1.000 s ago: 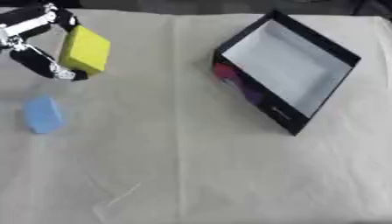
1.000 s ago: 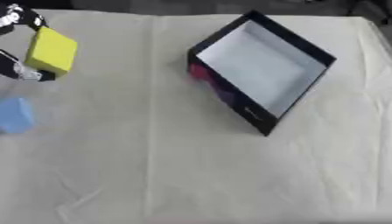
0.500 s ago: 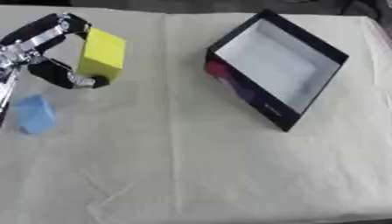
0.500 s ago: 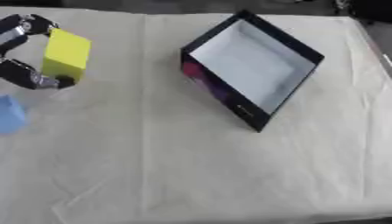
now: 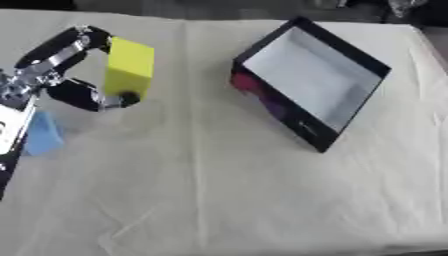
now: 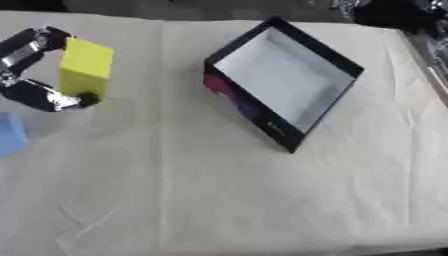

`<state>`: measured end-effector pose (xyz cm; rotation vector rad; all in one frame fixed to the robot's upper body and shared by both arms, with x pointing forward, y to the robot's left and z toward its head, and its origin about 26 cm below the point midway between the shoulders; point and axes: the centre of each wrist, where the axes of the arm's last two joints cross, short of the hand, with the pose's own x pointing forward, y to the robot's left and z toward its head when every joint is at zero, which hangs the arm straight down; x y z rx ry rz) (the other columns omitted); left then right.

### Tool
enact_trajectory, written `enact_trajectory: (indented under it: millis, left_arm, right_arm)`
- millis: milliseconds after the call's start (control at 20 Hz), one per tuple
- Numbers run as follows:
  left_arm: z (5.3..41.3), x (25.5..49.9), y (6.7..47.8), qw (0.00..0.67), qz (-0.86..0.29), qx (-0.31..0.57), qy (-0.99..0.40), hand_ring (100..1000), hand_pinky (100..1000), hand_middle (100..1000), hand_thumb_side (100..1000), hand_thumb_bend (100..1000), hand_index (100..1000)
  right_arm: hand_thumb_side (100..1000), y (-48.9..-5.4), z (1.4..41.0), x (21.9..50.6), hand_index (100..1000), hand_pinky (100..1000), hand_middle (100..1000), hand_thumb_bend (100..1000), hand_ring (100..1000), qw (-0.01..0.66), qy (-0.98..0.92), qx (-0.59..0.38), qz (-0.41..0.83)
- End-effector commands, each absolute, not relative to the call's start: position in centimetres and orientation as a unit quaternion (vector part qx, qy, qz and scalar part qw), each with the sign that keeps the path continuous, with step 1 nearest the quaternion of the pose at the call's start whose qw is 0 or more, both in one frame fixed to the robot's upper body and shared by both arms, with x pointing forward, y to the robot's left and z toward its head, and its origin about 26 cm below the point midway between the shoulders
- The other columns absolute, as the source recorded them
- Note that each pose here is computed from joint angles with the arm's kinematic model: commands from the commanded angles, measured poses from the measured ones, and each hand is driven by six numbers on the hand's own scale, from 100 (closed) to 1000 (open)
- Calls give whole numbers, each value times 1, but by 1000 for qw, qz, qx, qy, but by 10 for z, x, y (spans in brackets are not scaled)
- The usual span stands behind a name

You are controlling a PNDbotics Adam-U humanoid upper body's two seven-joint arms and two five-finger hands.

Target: Pick up the objects with one hand, pass them to the other hand, and then place them into the box on the other side of the table.

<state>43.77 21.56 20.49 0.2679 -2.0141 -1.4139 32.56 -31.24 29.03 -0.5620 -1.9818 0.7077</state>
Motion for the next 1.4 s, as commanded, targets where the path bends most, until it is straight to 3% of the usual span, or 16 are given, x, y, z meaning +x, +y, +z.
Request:
enact_trajectory:
  millis: [50, 300, 700, 1000, 1400]
  left_arm:
    - [213, 438, 204, 308, -527, 106, -785, 582, 761, 481, 361, 100, 490]
    - [208, 438, 184, 298, -520, 101, -795, 580, 759, 478, 367, 100, 490]
    - [200, 440, 156, 309, -505, 86, -801, 571, 755, 469, 456, 100, 489]
    - [199, 438, 136, 302, -505, 76, -805, 568, 751, 465, 454, 100, 490]
    - [197, 436, 119, 292, -498, 88, -812, 564, 745, 459, 421, 100, 492]
  right_arm:
    - [162, -312, 296, 328, 986, 790, 945, 100, 974, 454, -801, -243, 306]
    - [167, -303, 294, 334, 988, 794, 947, 100, 975, 452, -792, -239, 335]
    - [184, -289, 293, 336, 993, 805, 953, 100, 980, 438, -779, -228, 387]
    - [188, -278, 294, 337, 995, 815, 958, 100, 985, 426, -770, -217, 423]
    - [288, -264, 290, 343, 1000, 833, 978, 100, 1000, 410, -746, -192, 489]
